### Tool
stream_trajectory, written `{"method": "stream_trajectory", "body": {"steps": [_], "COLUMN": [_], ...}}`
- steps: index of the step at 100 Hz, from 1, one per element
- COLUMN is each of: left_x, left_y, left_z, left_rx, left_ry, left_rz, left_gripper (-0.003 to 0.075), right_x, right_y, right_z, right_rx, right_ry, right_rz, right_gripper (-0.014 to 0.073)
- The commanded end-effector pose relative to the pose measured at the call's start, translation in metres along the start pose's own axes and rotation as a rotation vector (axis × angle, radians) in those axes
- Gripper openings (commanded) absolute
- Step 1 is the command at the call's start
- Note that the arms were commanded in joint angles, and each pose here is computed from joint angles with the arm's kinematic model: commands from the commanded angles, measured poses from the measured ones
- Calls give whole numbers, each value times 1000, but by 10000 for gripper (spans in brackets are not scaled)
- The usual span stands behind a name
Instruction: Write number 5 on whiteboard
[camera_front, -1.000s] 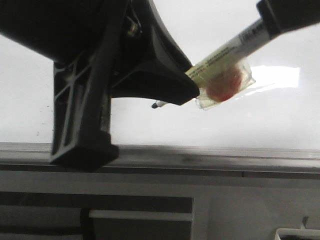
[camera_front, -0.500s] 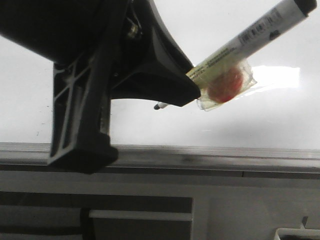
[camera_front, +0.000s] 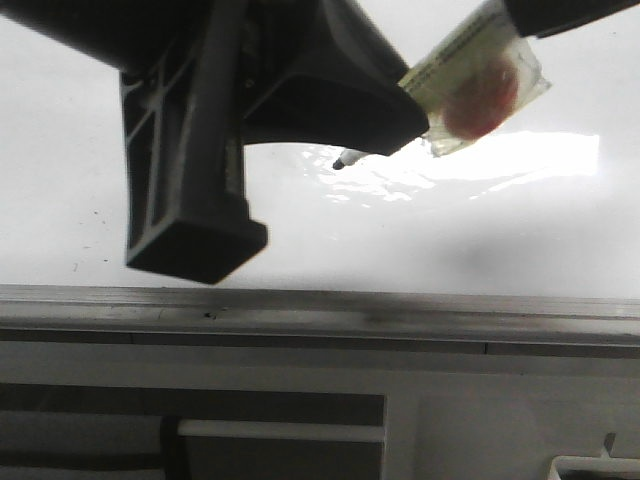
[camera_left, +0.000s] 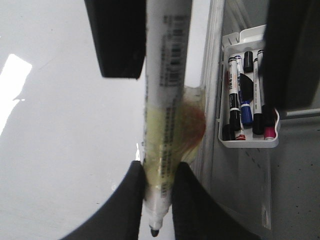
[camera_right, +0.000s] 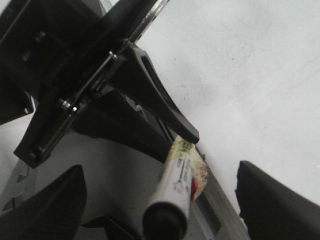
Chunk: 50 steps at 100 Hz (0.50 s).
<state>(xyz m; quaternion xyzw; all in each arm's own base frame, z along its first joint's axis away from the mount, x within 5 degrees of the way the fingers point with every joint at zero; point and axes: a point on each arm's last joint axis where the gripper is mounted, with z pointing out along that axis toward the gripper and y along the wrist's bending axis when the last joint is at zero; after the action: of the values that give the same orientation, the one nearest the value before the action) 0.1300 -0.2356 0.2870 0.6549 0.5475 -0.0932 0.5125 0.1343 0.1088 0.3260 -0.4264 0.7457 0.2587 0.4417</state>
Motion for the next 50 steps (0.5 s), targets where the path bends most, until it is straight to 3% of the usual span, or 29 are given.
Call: {"method": "stream_trajectory", "body": {"steps": [1,13,33,50], "left_x": [-18,-18,-18,-18], "left_y": [13,13,13,13], "left_z": [-10,-10,-10,-10], "left_rx": [-76,-76,-74,-74], "left_ry": [-118,-118,-115,-115], "left_rz": [-7,-7,-7,-9], "left_gripper": [-20,-20,-20,-20], "right_x": [-14,-13,-10,-9], "right_y": [-5,-10,-15,-15], "right_z": [3,15,24,24], "right_rx": [-6,-40,-48,-47], "right_ry": [-78,-68,-39,-38], "right_rz": [84,156,178,179], "right_gripper": [557,553,536,365]}}
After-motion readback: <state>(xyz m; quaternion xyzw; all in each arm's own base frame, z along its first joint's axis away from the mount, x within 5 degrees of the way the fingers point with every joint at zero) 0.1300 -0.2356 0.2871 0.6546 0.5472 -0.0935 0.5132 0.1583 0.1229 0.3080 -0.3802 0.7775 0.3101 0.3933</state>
